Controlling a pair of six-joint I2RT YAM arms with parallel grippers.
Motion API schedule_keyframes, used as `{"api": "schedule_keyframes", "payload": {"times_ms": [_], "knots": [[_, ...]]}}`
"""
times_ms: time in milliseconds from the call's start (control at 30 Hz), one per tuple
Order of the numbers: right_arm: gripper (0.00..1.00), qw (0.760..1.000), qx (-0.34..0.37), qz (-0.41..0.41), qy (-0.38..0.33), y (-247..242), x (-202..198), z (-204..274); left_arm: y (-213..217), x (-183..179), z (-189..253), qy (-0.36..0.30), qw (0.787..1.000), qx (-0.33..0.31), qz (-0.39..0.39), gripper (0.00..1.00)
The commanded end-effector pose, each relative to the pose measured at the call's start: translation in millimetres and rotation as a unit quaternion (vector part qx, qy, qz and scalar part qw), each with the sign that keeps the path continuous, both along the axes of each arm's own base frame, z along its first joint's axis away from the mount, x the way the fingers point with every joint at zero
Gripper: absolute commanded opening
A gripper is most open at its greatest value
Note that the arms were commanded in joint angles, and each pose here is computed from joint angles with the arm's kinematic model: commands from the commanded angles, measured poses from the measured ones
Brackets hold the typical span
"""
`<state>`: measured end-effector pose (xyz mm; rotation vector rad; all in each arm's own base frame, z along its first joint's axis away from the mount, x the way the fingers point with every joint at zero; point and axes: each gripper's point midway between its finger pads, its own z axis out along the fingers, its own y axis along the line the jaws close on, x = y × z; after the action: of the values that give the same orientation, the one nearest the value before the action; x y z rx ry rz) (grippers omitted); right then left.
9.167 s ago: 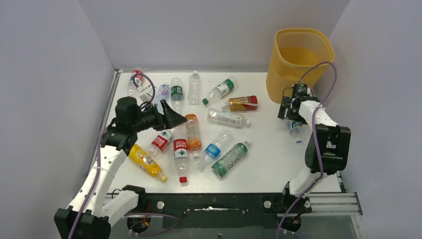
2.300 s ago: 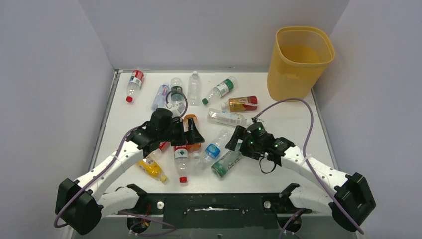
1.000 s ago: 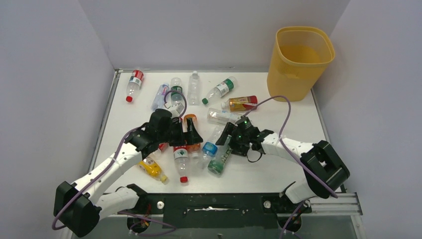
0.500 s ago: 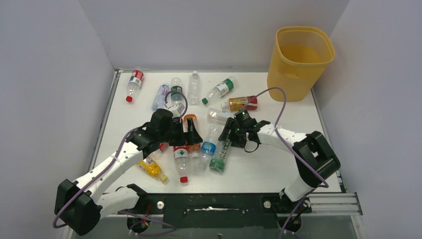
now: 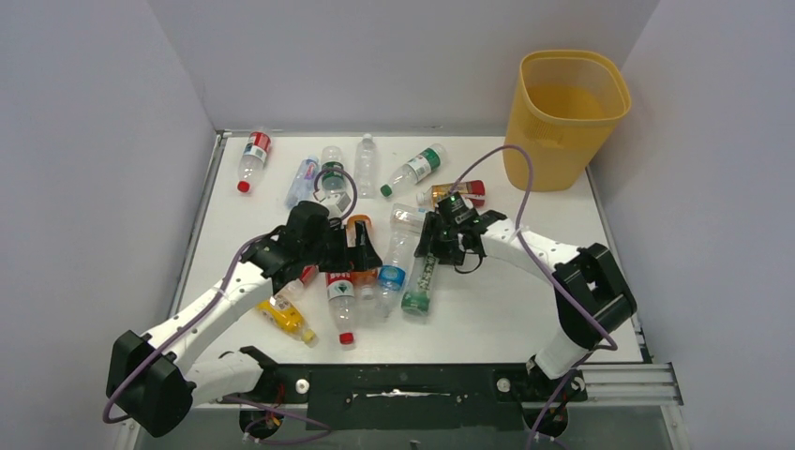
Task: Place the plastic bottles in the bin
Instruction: Pick up the plastic bottle at the center of the board, then place the plastic bottle in the trash bin.
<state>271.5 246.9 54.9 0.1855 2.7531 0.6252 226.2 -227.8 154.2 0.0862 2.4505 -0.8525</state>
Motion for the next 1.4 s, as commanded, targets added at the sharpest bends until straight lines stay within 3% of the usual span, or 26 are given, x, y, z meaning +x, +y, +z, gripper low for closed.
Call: {"api": "schedule_keyframes", "payload": {"times_ms": [0,433,767,1367], "knots": [[0.48,0.996,-0.028,0.001,-0.082,-11.0,31.0,60.9,-4.5,12.8,25.9,-0.042,0.999,-0.007,-0.005,0.87],[0.48,0.973,-0.059,-0.053,-0.215,-91.8,89.9,200.8,-5.0,10.6,21.6,-0.042,0.999,-0.011,-0.008,0.87],[0.52,0.929,-0.044,-0.127,-0.345,-175.2,116.8,317.6,-10.9,9.6,25.4,-0.044,0.999,-0.028,-0.015,0.88],[0.54,0.866,-0.017,-0.151,-0.477,-205.0,114.3,410.3,-4.3,-0.8,25.0,-0.031,0.999,-0.021,-0.016,0.88]]}}
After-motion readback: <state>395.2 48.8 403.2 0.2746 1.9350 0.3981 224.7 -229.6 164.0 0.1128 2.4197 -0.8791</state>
